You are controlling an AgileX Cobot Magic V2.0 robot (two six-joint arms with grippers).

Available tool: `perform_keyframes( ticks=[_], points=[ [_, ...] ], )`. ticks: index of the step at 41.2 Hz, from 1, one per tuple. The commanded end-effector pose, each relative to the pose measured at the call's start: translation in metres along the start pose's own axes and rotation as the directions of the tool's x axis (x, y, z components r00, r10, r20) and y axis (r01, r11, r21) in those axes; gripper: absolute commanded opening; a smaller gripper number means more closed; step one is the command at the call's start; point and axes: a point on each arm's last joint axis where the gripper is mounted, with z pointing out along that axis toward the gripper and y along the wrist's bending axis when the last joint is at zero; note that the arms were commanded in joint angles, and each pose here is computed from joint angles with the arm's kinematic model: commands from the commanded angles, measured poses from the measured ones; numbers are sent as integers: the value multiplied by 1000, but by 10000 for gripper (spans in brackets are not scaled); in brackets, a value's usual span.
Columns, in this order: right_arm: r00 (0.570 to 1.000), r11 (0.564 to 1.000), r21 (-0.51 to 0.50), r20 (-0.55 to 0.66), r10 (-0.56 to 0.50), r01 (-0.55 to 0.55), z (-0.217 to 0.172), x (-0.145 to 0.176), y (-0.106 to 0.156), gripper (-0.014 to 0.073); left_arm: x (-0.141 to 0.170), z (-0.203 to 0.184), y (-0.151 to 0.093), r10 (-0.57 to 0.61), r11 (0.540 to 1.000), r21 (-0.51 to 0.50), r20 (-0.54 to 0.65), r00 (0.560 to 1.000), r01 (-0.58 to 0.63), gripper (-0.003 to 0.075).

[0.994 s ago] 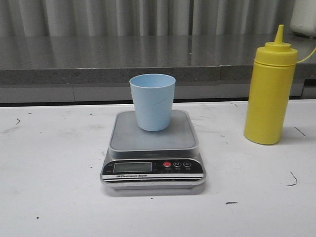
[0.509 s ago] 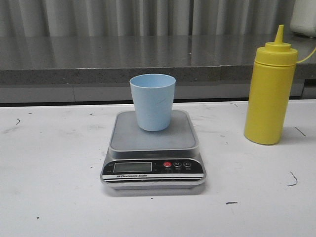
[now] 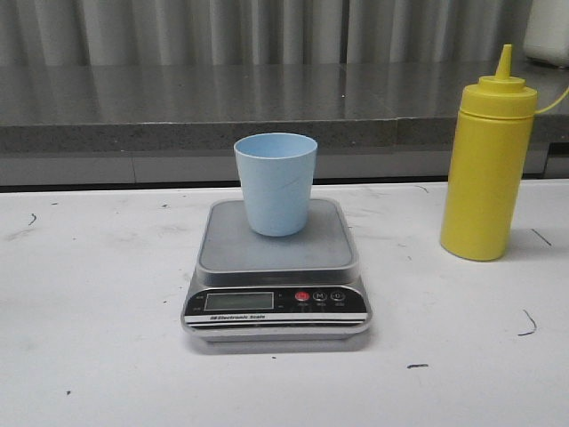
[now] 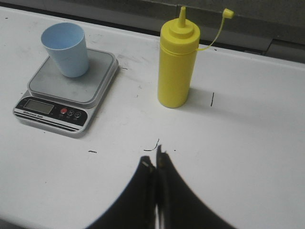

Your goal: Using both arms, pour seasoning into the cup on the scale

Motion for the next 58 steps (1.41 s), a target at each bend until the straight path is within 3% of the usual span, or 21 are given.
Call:
perform_keyframes(
  ticks=[1,8,58],
  points=[
    [997,1000,3,77,-14,14,-3,-11,0,-122,-2,-1,2,-29,999,-17,160,987,33,-20],
    [997,1000,3,77,-14,14,-3,-11,0,-122,17,-2,6,-33,997,-53,250,968,48,-20],
    [997,1000,3,76,-14,14,-3,-11,0,-122,17,-2,7,-9,996,-85,245,969,31,-20]
  ],
)
